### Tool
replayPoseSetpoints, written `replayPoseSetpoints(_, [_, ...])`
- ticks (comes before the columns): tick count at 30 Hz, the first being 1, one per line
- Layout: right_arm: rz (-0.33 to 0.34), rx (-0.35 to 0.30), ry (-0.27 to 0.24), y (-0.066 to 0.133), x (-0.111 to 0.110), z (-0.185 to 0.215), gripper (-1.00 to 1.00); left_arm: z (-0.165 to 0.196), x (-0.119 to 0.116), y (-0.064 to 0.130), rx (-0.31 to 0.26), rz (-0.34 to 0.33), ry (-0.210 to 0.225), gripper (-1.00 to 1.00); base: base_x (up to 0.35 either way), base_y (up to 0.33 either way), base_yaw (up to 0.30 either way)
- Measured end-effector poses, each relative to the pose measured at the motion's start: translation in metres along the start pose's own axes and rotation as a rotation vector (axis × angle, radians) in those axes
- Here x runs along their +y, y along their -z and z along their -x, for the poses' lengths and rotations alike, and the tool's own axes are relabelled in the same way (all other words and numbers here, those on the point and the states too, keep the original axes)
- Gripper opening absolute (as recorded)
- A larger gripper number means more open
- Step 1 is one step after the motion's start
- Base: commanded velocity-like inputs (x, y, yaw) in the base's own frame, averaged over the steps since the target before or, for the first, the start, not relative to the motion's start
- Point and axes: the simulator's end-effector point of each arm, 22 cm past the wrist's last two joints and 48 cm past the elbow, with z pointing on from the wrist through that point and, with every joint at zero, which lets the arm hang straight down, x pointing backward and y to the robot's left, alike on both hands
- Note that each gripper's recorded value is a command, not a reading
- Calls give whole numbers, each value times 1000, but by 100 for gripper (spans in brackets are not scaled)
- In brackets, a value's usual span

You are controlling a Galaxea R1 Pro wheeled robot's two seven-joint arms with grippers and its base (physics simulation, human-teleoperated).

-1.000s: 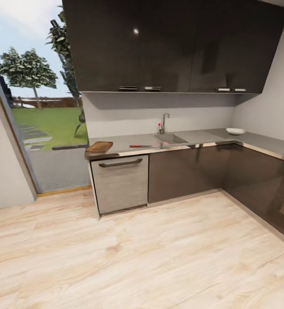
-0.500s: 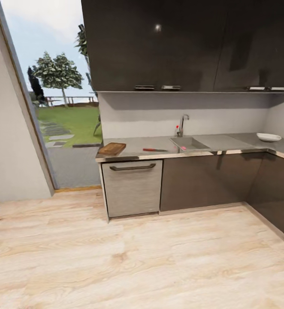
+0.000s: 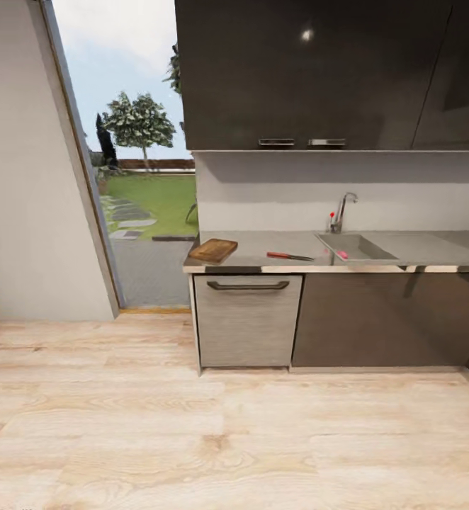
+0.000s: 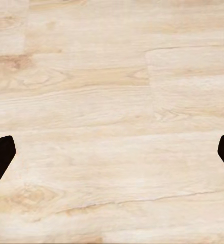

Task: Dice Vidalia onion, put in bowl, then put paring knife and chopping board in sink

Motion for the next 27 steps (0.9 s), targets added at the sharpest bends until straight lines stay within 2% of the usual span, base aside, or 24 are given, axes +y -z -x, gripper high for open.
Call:
replayPoseSetpoints(7, [0, 1, -1, 0, 0, 0, 100, -1, 0, 0, 2, -1, 0, 100, 191, 0, 84])
replayPoseSetpoints(21, [-1, 3, 4, 0, -3, -1, 100, -1, -1, 0, 2, -2, 0, 100, 5, 0, 1])
replayPoseSetpoints(27, [-3, 4, 4, 6, -3, 7, 100, 4, -1, 9, 2, -2, 2, 100, 0, 0, 0])
